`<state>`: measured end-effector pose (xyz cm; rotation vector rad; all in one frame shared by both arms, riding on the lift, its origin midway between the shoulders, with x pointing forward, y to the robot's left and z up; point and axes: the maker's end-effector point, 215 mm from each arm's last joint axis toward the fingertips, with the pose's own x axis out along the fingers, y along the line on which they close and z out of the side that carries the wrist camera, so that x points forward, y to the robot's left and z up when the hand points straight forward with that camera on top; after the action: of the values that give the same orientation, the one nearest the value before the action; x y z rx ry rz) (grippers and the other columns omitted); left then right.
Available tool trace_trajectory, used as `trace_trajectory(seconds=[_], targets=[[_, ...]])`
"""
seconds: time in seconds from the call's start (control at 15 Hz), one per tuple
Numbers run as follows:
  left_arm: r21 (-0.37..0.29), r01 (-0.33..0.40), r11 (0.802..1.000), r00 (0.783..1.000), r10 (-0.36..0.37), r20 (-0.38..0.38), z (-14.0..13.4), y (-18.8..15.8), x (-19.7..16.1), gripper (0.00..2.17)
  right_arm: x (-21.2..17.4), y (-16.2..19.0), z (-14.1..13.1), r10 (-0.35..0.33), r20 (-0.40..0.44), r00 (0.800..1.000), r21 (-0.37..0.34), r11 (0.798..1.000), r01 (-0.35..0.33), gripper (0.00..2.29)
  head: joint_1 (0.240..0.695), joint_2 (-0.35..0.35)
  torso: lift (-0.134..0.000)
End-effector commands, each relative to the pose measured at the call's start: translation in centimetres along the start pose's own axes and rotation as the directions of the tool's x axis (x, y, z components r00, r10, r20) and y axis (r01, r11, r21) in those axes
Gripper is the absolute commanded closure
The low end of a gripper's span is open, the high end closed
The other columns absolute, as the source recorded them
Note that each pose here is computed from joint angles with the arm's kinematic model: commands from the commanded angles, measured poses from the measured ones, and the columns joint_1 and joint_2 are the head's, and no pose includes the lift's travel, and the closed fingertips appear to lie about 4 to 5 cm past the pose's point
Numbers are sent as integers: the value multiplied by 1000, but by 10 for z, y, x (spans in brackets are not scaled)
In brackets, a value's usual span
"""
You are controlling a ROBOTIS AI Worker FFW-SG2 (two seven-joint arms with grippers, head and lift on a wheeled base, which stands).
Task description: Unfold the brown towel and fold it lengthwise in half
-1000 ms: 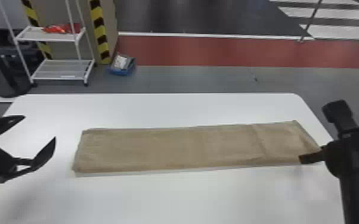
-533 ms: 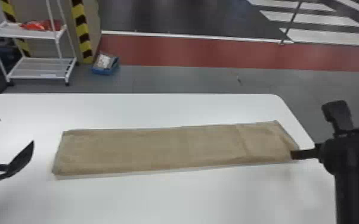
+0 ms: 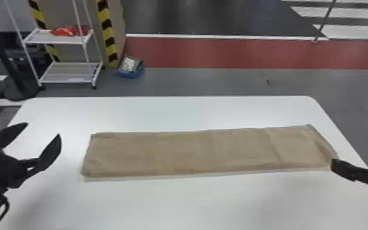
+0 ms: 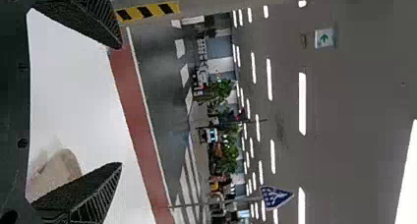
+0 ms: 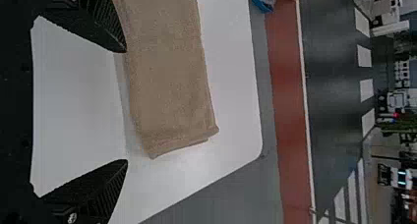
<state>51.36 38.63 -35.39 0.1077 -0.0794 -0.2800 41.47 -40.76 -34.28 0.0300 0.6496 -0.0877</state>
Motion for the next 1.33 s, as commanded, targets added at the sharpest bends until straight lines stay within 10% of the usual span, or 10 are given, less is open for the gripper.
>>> trace_trajectory(seconds=[0.0, 0.13, 0.4, 0.93, 1.27], targets=[[-74, -63, 995, 998, 63, -7, -8, -16, -11, 19, -9, 52, 17, 56, 210, 976, -245, 969, -3, 83, 695, -27, -119], [-123, -108, 987, 994, 103, -45, -21, -25, -29, 19, -36, 109, 53, 150, 529, 835, -372, 926, 68, 83, 695, -9, -119], [-146, -177, 973, 984, 172, -42, -22, -28, -79, 22, -65, 205, 17, 306, 673, 674, -398, 917, -19, 83, 695, 102, -119], [-9, -459, 888, 884, 456, -102, 2, -92, -123, 9, -30, 246, -31, 297, 611, 734, -321, 940, -113, 83, 695, 311, -119], [36, -425, 904, 888, 424, -177, 3, -113, -113, 9, -30, 240, -30, 282, 582, 763, -312, 944, -110, 83, 695, 225, -119]])
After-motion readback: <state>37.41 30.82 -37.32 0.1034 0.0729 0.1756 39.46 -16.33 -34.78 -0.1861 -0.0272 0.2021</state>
